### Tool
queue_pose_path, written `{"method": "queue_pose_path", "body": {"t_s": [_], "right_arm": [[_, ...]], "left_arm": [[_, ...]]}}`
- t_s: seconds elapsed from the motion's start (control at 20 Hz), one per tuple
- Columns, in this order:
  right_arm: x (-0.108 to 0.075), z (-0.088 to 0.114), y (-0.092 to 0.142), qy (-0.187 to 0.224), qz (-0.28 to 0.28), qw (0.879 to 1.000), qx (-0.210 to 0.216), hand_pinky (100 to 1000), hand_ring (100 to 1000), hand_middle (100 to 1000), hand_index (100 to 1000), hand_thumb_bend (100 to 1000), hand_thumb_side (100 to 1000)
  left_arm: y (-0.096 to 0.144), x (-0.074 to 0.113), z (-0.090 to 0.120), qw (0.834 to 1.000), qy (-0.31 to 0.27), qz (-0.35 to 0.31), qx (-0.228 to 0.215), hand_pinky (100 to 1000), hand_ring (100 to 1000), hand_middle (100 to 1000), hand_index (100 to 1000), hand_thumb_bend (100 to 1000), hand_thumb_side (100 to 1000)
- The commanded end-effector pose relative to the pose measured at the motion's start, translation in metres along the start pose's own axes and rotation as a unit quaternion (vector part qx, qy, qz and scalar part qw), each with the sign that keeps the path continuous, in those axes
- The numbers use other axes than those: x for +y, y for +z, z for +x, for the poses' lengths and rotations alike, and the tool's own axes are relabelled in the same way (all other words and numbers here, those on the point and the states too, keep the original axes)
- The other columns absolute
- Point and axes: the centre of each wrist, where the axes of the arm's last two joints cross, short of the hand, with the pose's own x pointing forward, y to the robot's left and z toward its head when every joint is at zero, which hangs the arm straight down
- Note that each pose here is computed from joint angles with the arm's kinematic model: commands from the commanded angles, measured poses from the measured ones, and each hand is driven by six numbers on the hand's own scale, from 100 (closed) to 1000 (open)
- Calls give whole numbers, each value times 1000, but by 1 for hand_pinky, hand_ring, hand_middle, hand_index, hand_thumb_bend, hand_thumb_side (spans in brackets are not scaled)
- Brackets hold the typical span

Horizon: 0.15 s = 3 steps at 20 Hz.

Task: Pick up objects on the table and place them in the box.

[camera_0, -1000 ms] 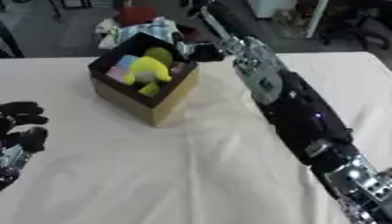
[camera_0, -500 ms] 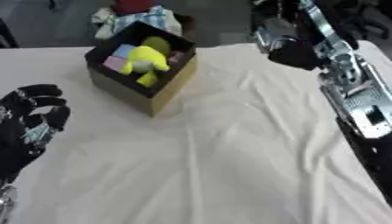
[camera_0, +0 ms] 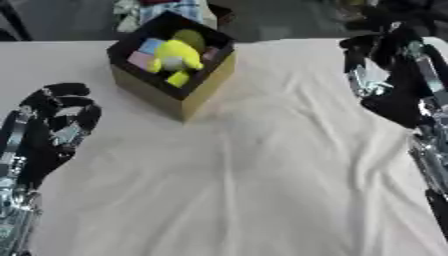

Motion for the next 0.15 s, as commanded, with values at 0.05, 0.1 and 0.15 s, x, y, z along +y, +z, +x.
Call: {"method": "queue_pose_path", "body": {"t_s": [0.05,0.1,0.15], "right_arm": [[3,-5,7,-4,-19,1000,4,735,722,751,907,100,302],[6,-9,12,-10,-25,1000,12,734,719,744,904,100,297],[9,-13,16,-16,-31,999,21,733,718,741,900,100,297]], "left_arm": [[-1,3,2,1000,-7,6,-5,404,690,660,727,625,515],[0,3,1,1000,-7,6,-3,404,690,660,726,624,516],[0,3,1,1000,-8,6,-2,404,690,660,726,623,517]]}}
